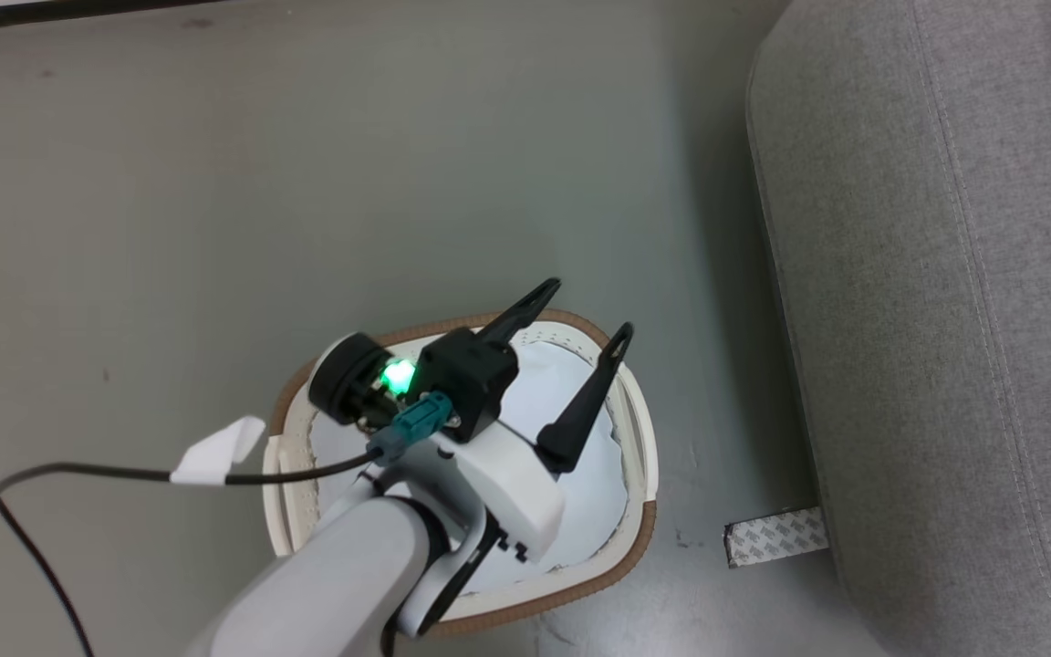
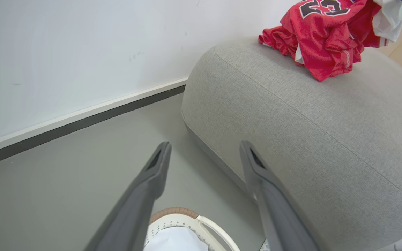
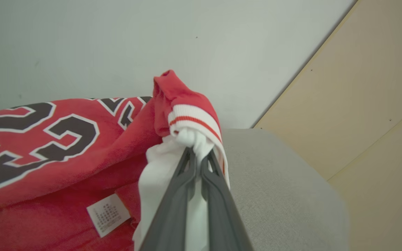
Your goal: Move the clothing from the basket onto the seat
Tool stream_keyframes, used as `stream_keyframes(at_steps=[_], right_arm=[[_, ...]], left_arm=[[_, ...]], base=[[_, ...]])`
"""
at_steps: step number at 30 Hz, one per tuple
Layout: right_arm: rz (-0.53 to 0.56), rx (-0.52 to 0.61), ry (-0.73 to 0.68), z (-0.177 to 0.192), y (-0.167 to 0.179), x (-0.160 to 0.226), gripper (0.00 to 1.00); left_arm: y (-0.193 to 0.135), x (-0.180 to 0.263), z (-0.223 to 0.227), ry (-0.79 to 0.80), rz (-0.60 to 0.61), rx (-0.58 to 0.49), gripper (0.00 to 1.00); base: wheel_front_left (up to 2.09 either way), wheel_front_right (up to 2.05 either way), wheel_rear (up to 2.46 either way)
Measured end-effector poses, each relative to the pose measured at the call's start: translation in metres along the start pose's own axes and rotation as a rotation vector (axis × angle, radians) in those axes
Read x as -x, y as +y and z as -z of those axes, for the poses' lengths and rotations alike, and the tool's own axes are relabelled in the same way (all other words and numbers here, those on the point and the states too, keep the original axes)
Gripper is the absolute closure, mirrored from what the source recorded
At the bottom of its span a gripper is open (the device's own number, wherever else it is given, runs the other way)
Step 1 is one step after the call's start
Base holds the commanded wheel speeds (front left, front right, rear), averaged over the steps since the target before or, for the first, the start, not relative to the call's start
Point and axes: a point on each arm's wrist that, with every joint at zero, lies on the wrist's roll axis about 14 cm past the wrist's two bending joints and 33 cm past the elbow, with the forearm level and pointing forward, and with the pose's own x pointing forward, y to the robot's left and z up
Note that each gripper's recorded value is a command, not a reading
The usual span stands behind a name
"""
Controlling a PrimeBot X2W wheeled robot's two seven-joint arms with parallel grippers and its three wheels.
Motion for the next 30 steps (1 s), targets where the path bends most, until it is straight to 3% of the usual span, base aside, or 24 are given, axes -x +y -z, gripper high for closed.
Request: stream_keyframes(at_steps=[1, 2, 3, 4, 12, 16, 30], right_arm=[[-0.002, -0.014, 0.014, 0.009, 0.004, 0.004, 0.84], [-0.003, -0.020, 0.029, 0.017, 0.007, 0.008, 0.61], [0.000, -0.032, 0.046, 0.025, 0.008, 0.012, 0.22], [0.001, -0.040, 0.067, 0.033, 0.008, 0.016, 0.00], [-0.074, -0.077, 0.049, 0.039, 0.033, 0.048, 0.00], [-0.120, -0.099, -0.064, 0.010, 0.044, 0.072, 0.00], [-0.352, -0.273, -0.277, -0.031, 0.075, 0.212, 0.00]], left_arm=[[0.002, 0.002, 0.003, 0.009, -0.009, 0.002, 0.00], [0.003, 0.005, 0.007, 0.020, -0.013, 0.003, 0.00], [0.003, 0.007, 0.009, 0.026, -0.017, 0.007, 0.00], [0.003, 0.010, 0.010, 0.029, -0.022, 0.010, 0.00], [0.025, 0.031, -0.013, -0.067, -0.150, -0.002, 0.00], [0.038, 0.054, -0.023, -0.109, -0.245, -0.012, 0.00], [0.064, 0.185, -0.027, -0.181, -0.640, -0.036, 0.00]], base=[[0.00, 0.00, 0.00], [0.00, 0.00, 0.00], [0.00, 0.00, 0.00], [0.00, 0.00, 0.00], [0.00, 0.00, 0.00], [0.00, 0.00, 0.00], [0.00, 0.00, 0.00]])
